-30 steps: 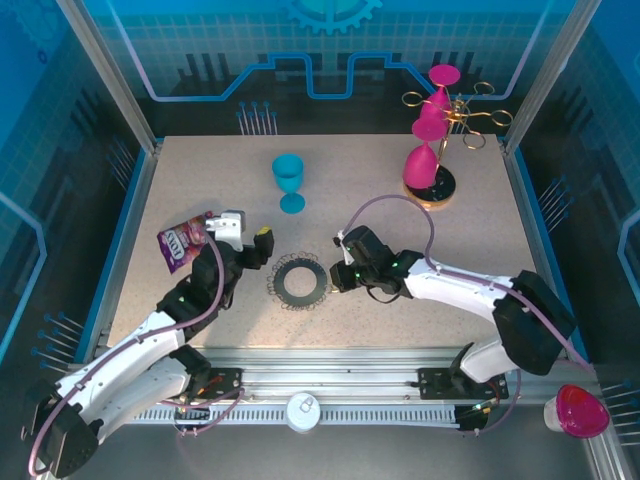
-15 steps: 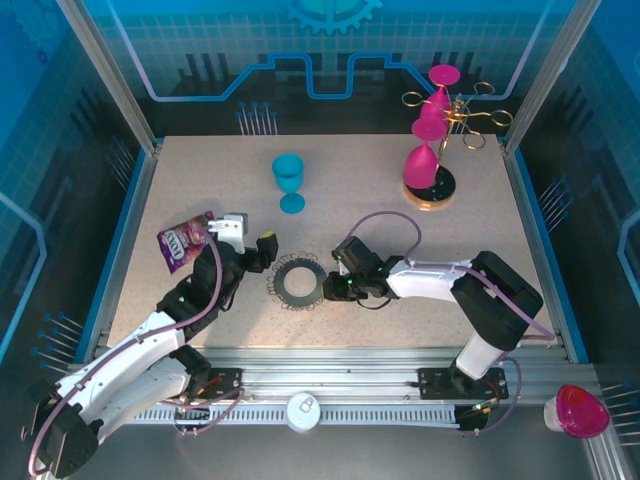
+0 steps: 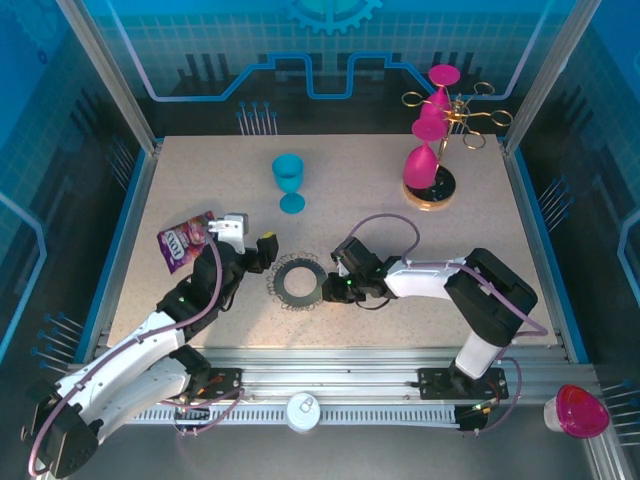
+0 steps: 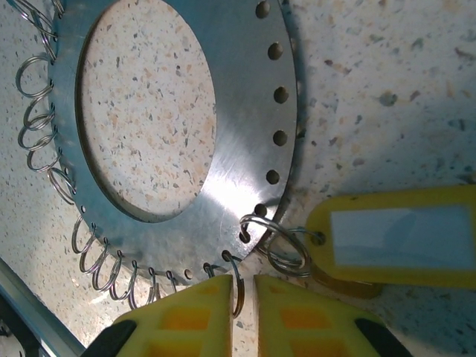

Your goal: Put the keys on the keyring

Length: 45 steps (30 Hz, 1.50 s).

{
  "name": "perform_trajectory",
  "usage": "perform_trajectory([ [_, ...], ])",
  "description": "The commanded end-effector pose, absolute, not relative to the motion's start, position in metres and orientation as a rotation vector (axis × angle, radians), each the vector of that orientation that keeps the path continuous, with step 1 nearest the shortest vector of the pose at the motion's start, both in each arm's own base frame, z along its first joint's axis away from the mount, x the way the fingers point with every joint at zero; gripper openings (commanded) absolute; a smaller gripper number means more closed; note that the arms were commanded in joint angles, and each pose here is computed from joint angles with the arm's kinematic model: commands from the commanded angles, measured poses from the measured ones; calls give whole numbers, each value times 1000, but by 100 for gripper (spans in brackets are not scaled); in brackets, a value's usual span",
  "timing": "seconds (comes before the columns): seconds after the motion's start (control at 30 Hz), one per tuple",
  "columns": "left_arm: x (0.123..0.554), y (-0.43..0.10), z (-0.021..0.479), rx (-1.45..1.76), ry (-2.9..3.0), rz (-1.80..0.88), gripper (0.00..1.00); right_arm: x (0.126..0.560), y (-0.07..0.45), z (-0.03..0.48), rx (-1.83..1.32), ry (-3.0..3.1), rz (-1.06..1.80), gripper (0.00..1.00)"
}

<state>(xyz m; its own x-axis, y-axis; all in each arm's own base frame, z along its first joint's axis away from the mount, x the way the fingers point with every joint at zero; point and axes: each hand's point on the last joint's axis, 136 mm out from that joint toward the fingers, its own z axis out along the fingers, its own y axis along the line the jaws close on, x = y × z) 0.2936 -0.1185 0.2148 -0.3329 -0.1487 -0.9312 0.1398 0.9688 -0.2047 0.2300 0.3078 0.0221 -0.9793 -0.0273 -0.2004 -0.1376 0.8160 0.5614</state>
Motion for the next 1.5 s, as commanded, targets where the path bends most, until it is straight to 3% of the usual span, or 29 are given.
perform_trajectory([
  [0.0, 293, -116, 225, -24, 1864, -309, 79, 230, 307, 18, -100, 2833, 915, 14],
  [0.93, 287, -113, 223, -2, 1870, -298, 79, 233, 326, 19, -135, 2837, 1007, 16],
  [1.03, 287, -113, 223, -3, 1869, -298, 79, 233, 327, 19, -137, 2837, 1015, 14],
  [1.2, 287, -112, 225, 0, 1864, -293, 79, 234, 325, 25, -144, 2818, 1010, 0],
  [1.47, 289, -114, 232, 31, 1849, -277, 79, 234, 300, 53, -378, 2757, 795, 0],
])
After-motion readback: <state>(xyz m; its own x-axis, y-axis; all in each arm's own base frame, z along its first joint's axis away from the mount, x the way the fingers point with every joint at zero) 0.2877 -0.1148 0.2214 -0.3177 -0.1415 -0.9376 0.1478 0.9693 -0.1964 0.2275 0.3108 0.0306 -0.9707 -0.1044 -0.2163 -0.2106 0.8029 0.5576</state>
